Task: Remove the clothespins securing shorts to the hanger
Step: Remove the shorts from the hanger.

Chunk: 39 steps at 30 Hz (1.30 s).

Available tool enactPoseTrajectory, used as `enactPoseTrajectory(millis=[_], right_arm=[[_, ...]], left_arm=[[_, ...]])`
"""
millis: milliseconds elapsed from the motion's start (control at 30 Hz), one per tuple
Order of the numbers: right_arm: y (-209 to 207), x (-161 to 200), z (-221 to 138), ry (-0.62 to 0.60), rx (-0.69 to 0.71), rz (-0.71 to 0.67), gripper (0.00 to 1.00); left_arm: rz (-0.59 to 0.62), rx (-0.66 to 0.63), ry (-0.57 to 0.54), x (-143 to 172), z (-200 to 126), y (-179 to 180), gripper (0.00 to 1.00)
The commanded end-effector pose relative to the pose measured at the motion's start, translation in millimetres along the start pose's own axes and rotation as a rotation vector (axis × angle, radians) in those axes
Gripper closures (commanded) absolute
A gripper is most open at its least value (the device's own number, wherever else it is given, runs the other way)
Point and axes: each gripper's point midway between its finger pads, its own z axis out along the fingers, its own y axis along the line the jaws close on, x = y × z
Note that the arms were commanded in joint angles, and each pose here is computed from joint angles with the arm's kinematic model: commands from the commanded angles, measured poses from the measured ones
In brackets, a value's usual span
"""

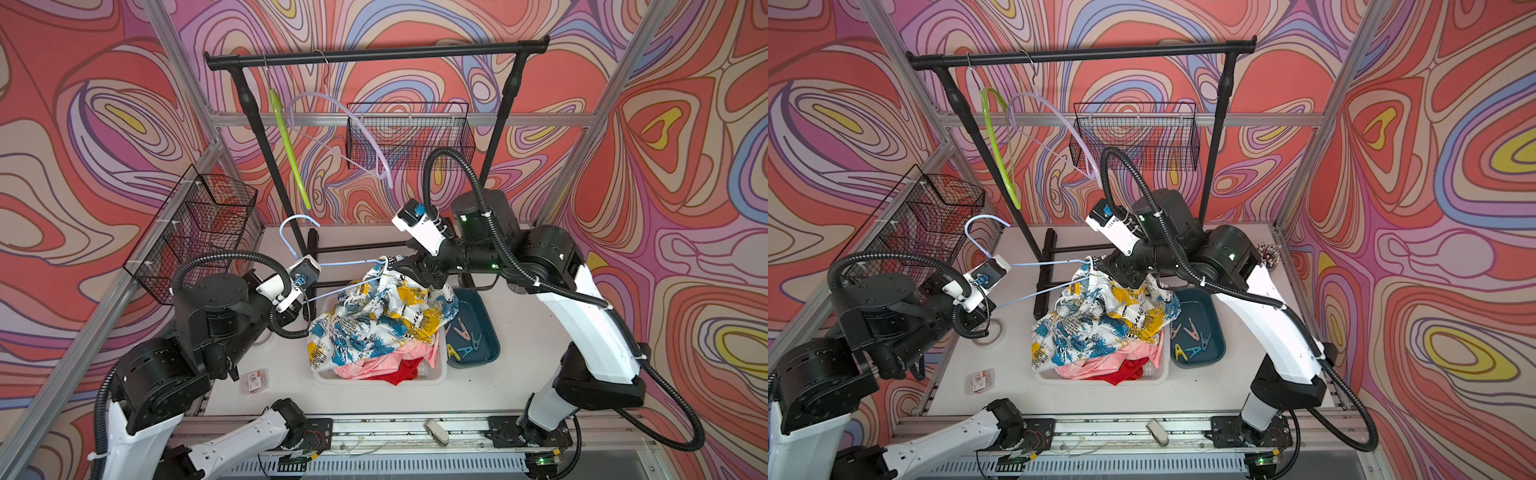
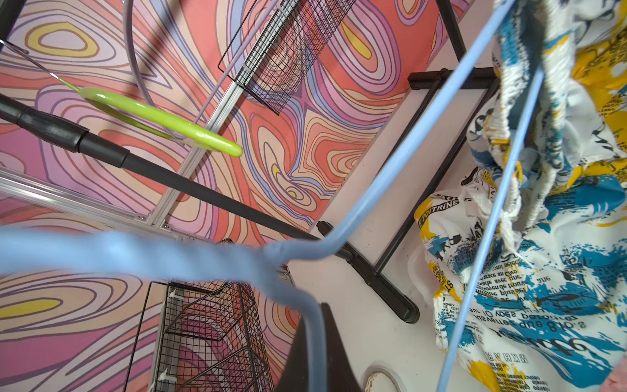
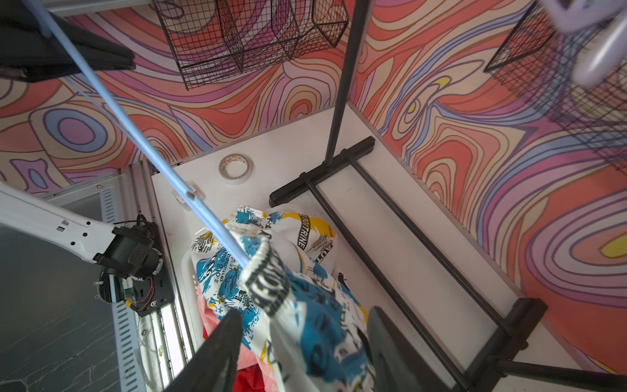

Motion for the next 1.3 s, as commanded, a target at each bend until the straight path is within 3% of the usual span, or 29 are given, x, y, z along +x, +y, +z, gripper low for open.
enactPoseTrajectory(millis=[0,233,367,533,567,600,700,1000,1100,1267], right_arm=[[-7.8,1.3,-33.7,-0.023,0.062,0.013,0.33],[-14.8,56.1,-5.9,0.194,0.111,0.043,0.3],[-7.8,63.0,12.4,0.202,0.069,0.054,0.3],[-18.0,68.1,31.0,0.218,0.123,0.034,0.34],[-19.3,68.4,34.3,0.215,0.128,0.03,0.39],[-20.8,67.6,36.6,0.207,0.137,0.027,0.51],[-35.8,68.6,38.5,0.197,0.224,0.017,1.0],[-77.2,86.5,-0.2,0.214,0.448,0.018,1.0],[-68.2,77.2,-10.1,0.158,0.4,0.054,1.0],[-50.9,58.0,-26.3,0.064,0.302,0.151,1.0]], left_arm=[[-0.06,-0.05,-0.029,-4.1,-4.1,10.8,1.0],[-0.079,-0.054,-0.055,-7.2,-14.6,17.2,1.0],[-0.083,-0.048,-0.029,-7.6,-5.3,13.7,1.0],[-0.093,-0.035,-0.056,-12.6,-3.9,11.2,1.0],[-0.097,-0.036,-0.067,-14.3,-6.0,12.5,1.0],[-0.101,-0.04,-0.075,-15.1,-8.9,14.5,1.0],[-0.107,-0.057,-0.073,-15.2,-13.7,20.9,1.0],[-0.114,-0.141,-0.014,-5.2,-18.7,37.8,1.0],[-0.149,-0.237,0.002,-2.9,-23.3,56.1,1.0],[-0.321,-0.497,-0.019,-3.7,-45.7,106.5,1.0]])
